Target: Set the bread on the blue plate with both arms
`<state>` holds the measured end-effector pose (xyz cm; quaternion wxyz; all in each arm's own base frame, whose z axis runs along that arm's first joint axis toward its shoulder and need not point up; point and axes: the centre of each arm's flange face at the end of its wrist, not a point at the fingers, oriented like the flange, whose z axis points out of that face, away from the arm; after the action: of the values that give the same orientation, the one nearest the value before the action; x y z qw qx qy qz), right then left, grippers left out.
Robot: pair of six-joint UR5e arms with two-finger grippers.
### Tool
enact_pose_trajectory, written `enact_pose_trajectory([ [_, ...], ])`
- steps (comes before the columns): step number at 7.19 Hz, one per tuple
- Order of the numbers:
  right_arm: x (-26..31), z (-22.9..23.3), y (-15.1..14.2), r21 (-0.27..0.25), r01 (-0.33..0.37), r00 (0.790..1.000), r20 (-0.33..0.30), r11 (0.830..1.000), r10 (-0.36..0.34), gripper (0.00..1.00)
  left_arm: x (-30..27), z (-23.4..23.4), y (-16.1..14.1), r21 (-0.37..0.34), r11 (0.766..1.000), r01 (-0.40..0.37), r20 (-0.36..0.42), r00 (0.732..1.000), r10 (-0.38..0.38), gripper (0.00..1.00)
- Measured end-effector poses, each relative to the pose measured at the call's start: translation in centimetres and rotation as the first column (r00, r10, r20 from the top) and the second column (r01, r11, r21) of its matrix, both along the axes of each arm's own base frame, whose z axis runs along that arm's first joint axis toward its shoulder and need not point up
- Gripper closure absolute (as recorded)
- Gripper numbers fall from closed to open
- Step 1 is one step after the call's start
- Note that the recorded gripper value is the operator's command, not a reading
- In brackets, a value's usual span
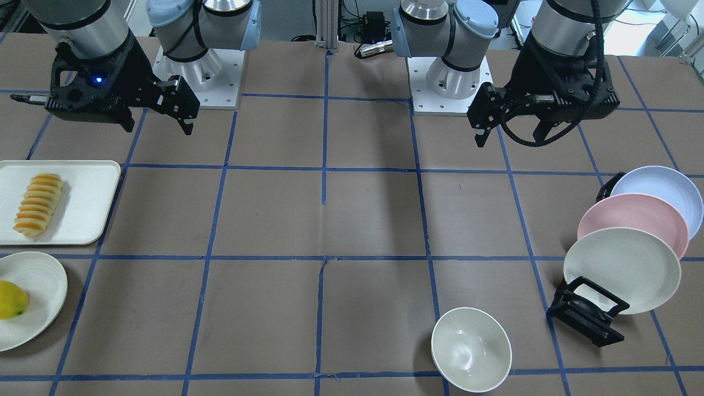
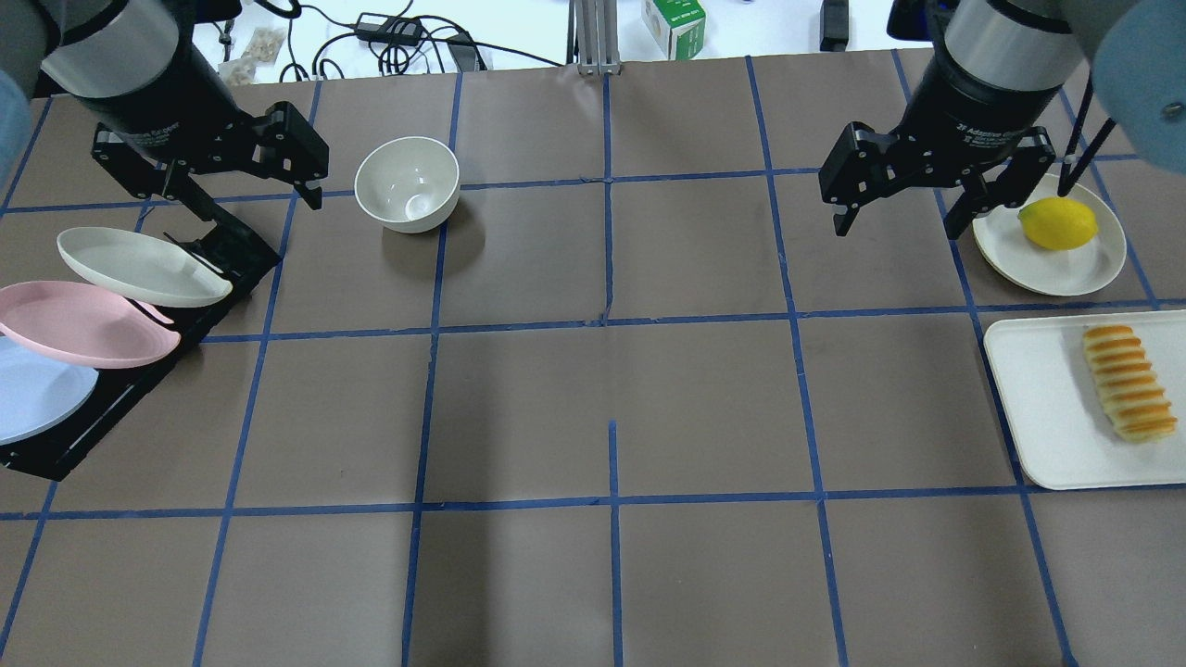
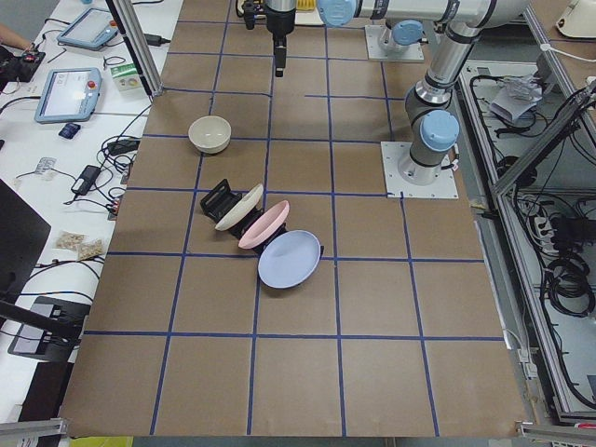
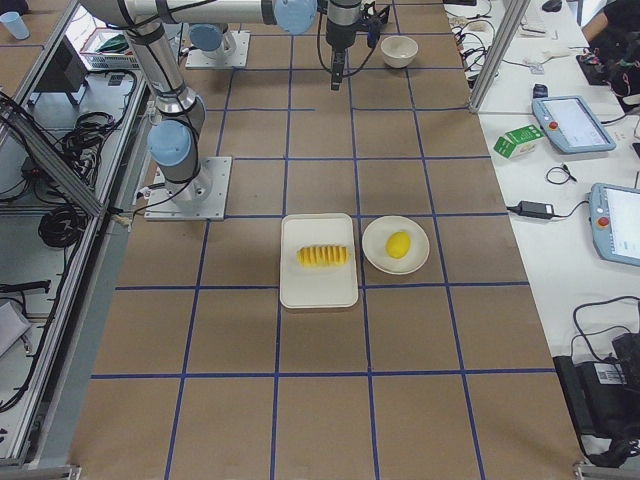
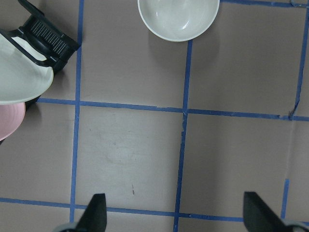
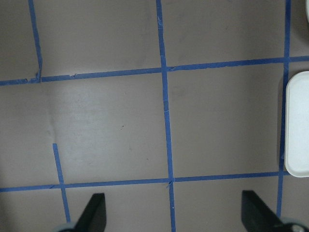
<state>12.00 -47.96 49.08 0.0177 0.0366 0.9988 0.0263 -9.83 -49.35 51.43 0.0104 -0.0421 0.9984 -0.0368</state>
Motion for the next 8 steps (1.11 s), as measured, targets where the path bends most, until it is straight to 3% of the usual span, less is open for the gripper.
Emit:
enact_pose_trajectory([
  [2,0.1,0.0,0.1,0.000,0.010,1.000,0.001,1.000,-0.010,0.00,0.0,0.1,0.1,0.000,1.000,0.003,0.002,1.000,-0.003,0.00],
  [6,0.1,-0.2,0.0,0.006,0.000,1.000,0.006,1.000,0.000,0.00,4.4,2.1,2.0,0.018,0.999,0.033,0.116,0.993,-0.035,0.00],
  [8,-0.3,-1.7,-0.1,0.034,0.005,1.000,0.001,0.999,-0.005,0.00,12.0,2.0,2.4,0.052,0.995,-0.089,0.112,0.990,0.083,0.00],
])
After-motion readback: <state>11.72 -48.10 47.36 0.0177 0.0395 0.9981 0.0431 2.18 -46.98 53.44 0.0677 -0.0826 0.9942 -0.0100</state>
